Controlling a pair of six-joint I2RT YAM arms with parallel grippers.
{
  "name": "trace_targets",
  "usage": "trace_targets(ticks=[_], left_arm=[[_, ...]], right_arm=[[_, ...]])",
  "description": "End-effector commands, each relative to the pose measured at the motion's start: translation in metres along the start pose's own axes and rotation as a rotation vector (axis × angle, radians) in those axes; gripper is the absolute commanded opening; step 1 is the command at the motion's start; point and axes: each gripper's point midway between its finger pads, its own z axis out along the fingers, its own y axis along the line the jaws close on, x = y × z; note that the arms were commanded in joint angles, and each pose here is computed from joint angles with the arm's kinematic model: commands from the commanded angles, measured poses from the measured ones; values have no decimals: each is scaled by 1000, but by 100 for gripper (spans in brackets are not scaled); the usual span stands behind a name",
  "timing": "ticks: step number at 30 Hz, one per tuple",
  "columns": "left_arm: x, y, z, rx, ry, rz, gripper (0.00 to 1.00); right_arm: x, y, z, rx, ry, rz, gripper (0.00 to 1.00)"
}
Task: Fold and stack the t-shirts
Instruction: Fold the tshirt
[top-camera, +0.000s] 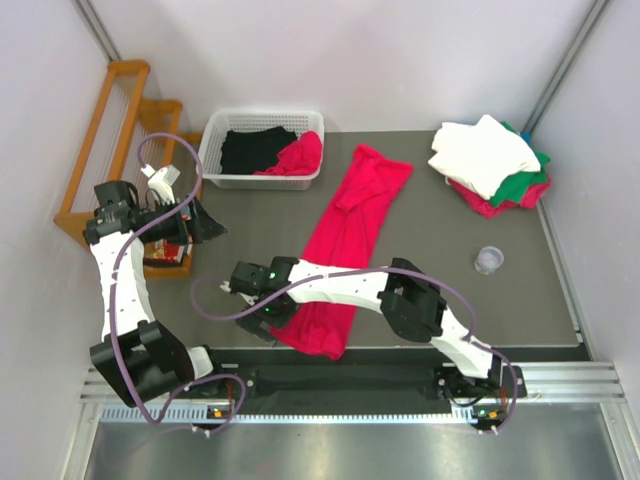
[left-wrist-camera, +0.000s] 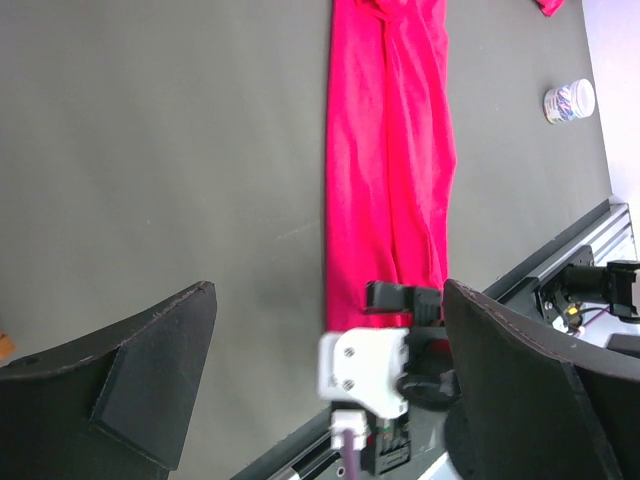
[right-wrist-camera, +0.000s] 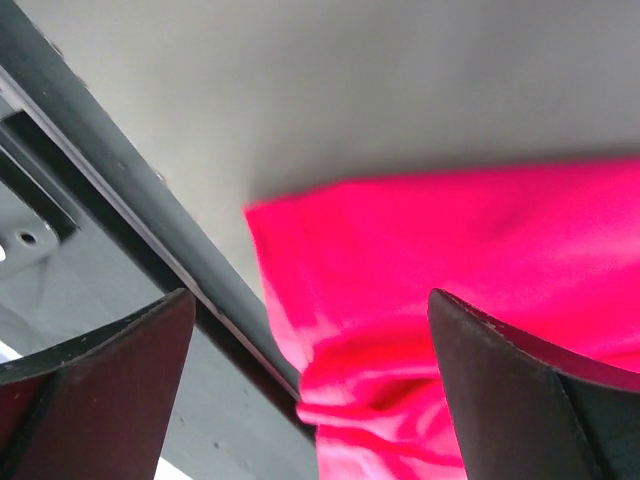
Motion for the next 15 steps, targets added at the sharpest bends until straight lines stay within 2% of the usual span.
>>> trace_targets(ticks=[1, 7, 15], left_arm=[[-21, -12, -9, 18, -72, 86, 99], [-21, -8, -7, 18, -64, 88, 99], [-26, -10, -6, 39, -67, 61, 99]], right_arm=[[-16, -15, -75, 17, -148, 58, 100], [22, -34, -112, 89, -181, 119, 100], [71, -24, -80, 59, -70, 99, 100]])
